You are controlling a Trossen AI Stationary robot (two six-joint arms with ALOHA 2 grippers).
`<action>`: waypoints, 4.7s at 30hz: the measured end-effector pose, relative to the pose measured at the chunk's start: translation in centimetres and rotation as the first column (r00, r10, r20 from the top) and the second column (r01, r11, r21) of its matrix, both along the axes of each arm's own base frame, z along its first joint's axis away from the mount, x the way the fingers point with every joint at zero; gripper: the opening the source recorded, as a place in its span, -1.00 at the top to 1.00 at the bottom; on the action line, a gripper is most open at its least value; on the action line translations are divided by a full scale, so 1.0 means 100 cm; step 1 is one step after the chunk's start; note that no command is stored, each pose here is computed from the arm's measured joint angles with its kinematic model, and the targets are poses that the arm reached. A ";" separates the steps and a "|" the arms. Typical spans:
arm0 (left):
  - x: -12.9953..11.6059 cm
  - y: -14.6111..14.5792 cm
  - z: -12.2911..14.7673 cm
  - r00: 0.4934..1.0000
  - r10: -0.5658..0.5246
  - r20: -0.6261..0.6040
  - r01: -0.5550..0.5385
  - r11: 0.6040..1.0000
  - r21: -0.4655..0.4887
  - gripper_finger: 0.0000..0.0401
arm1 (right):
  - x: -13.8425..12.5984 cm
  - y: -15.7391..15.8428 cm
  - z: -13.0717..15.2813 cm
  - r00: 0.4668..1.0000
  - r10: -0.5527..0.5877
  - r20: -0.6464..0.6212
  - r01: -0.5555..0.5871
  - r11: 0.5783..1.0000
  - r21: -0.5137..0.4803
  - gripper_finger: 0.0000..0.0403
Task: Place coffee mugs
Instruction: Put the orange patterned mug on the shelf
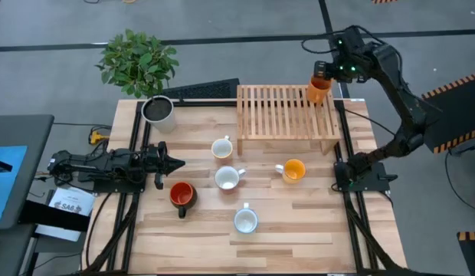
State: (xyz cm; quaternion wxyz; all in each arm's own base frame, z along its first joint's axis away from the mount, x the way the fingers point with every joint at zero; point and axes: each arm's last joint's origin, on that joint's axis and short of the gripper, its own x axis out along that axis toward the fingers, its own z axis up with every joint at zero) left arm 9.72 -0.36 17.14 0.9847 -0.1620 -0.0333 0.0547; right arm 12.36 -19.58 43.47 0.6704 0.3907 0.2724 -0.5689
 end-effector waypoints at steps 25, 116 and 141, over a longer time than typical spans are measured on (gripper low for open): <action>0.000 0.001 0.002 1.000 0.019 0.023 -0.017 0.999 -0.049 1.00 | 0.112 0.280 -0.016 0.613 0.750 0.248 -0.641 0.656 -0.399 -0.02; 0.180 0.077 0.044 0.553 0.158 -0.818 -0.625 0.728 -0.282 0.93 | 0.066 0.269 -0.029 0.757 0.652 0.046 -0.608 0.728 -0.317 -0.02; 0.228 0.098 0.242 0.737 0.330 -0.590 -0.429 0.903 -0.032 0.98 | 0.083 0.256 -0.004 0.716 0.662 0.220 -0.533 0.722 -0.441 -0.02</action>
